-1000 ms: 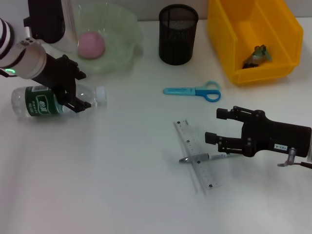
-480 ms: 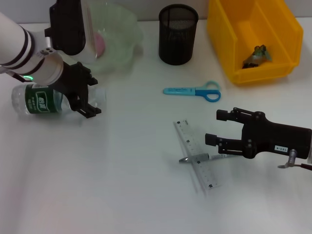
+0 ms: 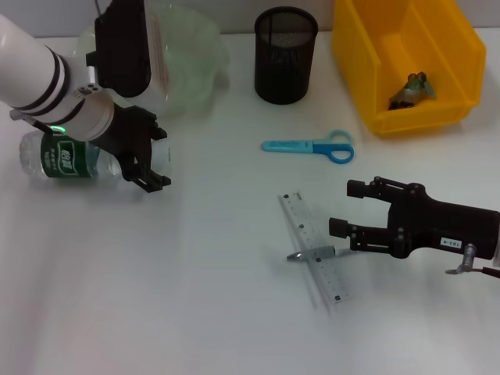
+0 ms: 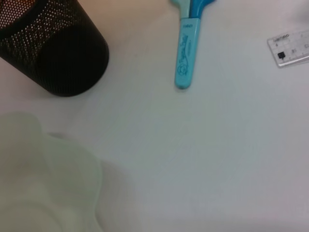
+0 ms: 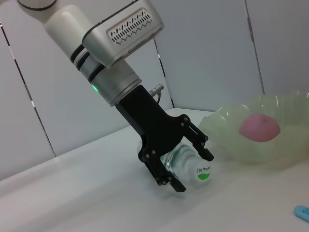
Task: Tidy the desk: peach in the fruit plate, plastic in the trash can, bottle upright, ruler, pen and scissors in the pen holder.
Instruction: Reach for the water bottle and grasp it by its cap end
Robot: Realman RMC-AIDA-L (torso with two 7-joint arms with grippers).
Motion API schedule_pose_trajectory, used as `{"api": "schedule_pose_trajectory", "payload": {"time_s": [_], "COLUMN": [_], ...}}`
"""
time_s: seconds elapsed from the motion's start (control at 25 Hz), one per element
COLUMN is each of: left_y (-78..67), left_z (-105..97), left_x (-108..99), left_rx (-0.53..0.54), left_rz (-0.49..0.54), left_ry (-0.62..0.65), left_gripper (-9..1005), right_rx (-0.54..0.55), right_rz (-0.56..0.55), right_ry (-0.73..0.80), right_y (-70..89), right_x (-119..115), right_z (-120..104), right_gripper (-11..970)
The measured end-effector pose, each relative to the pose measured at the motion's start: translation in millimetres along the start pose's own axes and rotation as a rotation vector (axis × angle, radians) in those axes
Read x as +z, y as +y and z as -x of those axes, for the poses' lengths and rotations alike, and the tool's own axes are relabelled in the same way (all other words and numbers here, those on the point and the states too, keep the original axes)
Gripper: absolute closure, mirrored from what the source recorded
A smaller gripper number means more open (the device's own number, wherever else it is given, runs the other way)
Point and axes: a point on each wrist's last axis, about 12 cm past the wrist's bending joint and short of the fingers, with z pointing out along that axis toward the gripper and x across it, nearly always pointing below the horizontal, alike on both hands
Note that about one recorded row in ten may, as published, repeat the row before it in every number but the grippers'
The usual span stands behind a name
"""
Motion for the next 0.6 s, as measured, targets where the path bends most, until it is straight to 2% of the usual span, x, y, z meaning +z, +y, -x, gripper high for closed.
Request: {"api": "schedule_pose_trajectory", "payload": {"time_s": [0.16, 0.36, 0.6], "left_y": [-0.4, 0.2, 0.9], "left_z": [-1.7, -3.1, -3.6], "left_x": [2.3, 2.1, 1.5], "left_rx": [0.008, 0.010, 0.017], "left_rz": [0.013, 0.017, 0.021], "left_ry": [0.013, 0.019, 0.030], "left_gripper": [202, 283, 286], "right_rx": [0.006, 0.007, 0.011], "right_rz": [0.000, 0.007, 0.009], "right_ry": [-0.001, -0.005, -0.006], "right_y": [1.1, 2.3, 2.5], "right_x": [-1.1, -1.5, -2.2], "right_z": [-1.6, -1.6, -1.5], "right_gripper": [141, 141, 141]}}
